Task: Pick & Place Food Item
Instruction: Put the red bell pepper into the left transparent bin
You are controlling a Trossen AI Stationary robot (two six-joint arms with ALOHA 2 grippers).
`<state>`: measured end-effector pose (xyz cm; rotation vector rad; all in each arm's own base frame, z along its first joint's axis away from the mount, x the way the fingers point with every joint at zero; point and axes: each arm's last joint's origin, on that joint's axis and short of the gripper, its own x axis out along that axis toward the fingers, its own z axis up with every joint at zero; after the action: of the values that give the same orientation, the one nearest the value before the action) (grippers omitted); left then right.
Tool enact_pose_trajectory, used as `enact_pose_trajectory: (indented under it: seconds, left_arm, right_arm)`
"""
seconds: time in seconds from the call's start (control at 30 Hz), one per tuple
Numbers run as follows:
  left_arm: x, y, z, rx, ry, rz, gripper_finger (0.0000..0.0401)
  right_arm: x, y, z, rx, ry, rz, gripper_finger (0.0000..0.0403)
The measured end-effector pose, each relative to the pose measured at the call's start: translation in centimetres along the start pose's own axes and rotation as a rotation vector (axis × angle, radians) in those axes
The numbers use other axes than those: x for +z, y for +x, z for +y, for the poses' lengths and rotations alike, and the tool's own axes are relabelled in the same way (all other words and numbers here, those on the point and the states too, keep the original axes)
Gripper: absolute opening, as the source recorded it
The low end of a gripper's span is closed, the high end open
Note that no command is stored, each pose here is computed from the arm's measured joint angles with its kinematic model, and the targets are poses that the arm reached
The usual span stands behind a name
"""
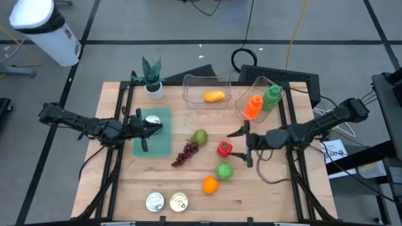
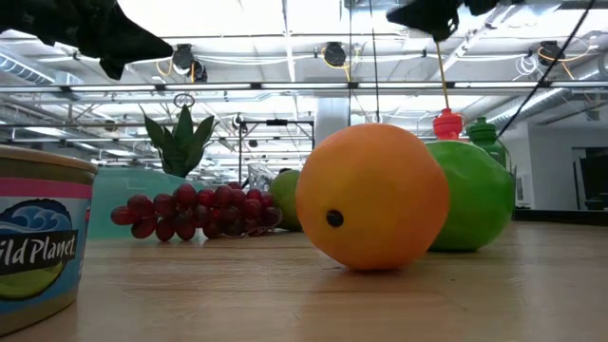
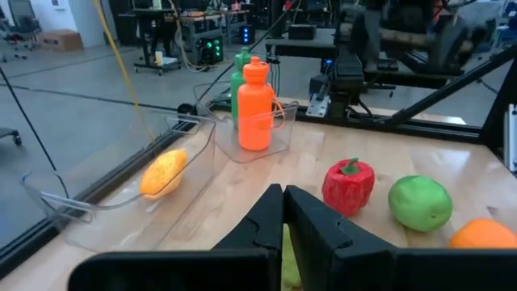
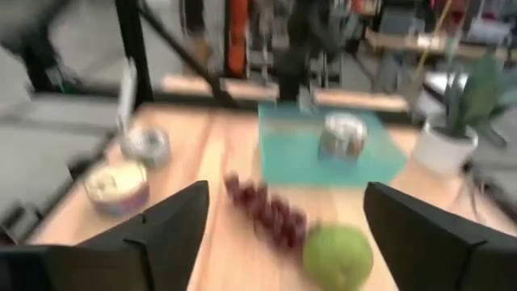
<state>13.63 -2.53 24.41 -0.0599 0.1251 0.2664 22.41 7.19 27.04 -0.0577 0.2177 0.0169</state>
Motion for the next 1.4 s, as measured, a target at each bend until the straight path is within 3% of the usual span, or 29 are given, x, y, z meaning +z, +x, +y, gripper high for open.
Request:
enact_pose_trajectory:
  seconds: [0.33,0.57,0.73,1.0,1.2,1.4]
  left_arm:
    - [0.0,0.0,0.0,-0.001,-0.011,-0.001,0.0019]
    - [0.0,0.0,0.0,-0.002,-0.015,-0.002,0.0019]
    - [0.0,0.0,0.0,-0.002,-0.037,-0.004,0.0019]
    - [0.1,0.0,0.0,-0.004,-0.043,-0.008,0.0019]
    - [0.1,0.0,0.0,-0.004,-0.045,-0.012,0.0019]
    - [0.6,0.0,-0.1,-0.019,-0.084,-0.053,0.0019]
  right_arm:
    - [-6.7,3.3,1.2,-0.072,0.144,0.314,0.0337]
    - [-10.2,4.1,1.1,-0.214,0.178,0.398,0.033]
    - [-11.6,4.7,1.3,-0.215,0.209,0.377,0.033]
    - [-12.6,5.5,1.2,-0.223,0.225,0.354,0.0327]
    - [-12.8,5.8,0.9,-0.238,0.233,0.351,0.0292]
    - [-11.0,5.3,0.7,-0.207,0.178,0.272,0.0267]
